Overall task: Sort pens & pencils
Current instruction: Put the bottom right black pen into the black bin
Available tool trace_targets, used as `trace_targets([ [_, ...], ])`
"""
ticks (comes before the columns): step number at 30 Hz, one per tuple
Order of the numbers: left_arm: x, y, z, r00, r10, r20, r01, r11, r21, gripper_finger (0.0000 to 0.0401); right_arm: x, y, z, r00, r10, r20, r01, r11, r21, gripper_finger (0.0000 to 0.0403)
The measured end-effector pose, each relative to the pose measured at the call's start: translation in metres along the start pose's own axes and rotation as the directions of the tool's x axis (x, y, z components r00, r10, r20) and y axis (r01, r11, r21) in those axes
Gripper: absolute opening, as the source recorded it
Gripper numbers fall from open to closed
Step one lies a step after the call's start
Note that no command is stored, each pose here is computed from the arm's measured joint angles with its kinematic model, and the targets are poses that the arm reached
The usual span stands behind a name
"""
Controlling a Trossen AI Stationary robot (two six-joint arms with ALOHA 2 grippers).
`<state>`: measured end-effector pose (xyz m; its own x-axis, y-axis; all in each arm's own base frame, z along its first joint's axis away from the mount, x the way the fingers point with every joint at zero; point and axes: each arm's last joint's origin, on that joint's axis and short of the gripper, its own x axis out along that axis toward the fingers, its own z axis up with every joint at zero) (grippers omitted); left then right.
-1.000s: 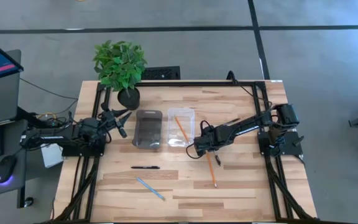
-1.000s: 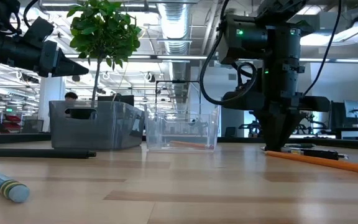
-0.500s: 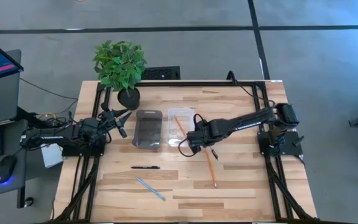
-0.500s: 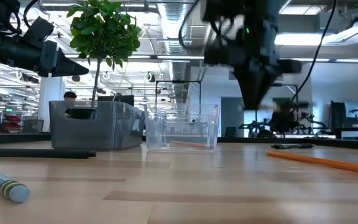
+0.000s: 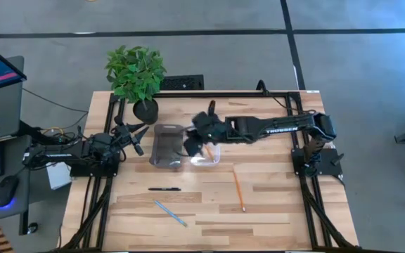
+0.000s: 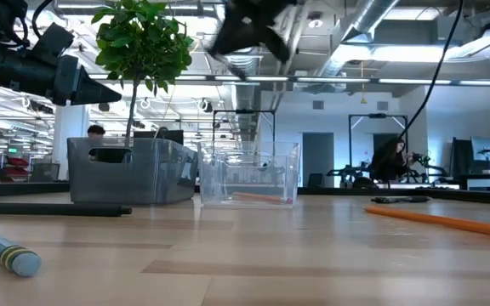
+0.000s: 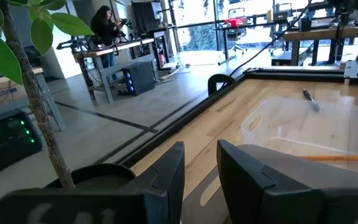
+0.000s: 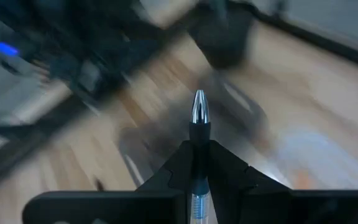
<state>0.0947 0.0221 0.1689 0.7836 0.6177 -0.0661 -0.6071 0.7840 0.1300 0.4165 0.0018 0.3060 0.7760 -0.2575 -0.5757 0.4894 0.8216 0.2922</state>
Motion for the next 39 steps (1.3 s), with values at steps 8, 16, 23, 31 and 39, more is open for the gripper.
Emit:
trace_targets([
  [8, -0.001, -0.001, 0.000, 0.998, -0.051, -0.026, 0.051, 0.999, -0.015, 0.0086, 0.055, -0.012, 0.005, 0.985, 0.154, 0.080, -0.153, 0.988, -0.013, 0.0060],
  [16, -0.008, 0.003, 0.014, 0.989, -0.120, -0.090, 0.117, 0.992, -0.044, 0.0086, 0.110, -0.012, -0.010, 0.981, 0.191, 0.006, -0.191, 0.980, -0.060, 0.0060],
  [23, -0.009, 0.003, 0.016, 0.985, -0.141, -0.099, 0.136, 0.989, -0.055, 0.0086, 0.135, -0.005, -0.005, 0.971, 0.241, 0.001, -0.240, 0.969, -0.059, 0.0060],
  [31, -0.009, 0.003, 0.016, 0.985, -0.141, -0.100, 0.136, 0.989, -0.060, 0.0086, 0.153, -0.010, -0.022, 0.973, 0.196, -0.120, -0.197, 0.980, 0.002, 0.0060],
  [39, -0.009, 0.004, 0.016, 0.985, -0.138, -0.100, 0.133, 0.989, -0.059, 0.0086, 0.159, -0.015, -0.026, 0.974, 0.179, -0.142, -0.177, 0.984, 0.028, 0.0066],
])
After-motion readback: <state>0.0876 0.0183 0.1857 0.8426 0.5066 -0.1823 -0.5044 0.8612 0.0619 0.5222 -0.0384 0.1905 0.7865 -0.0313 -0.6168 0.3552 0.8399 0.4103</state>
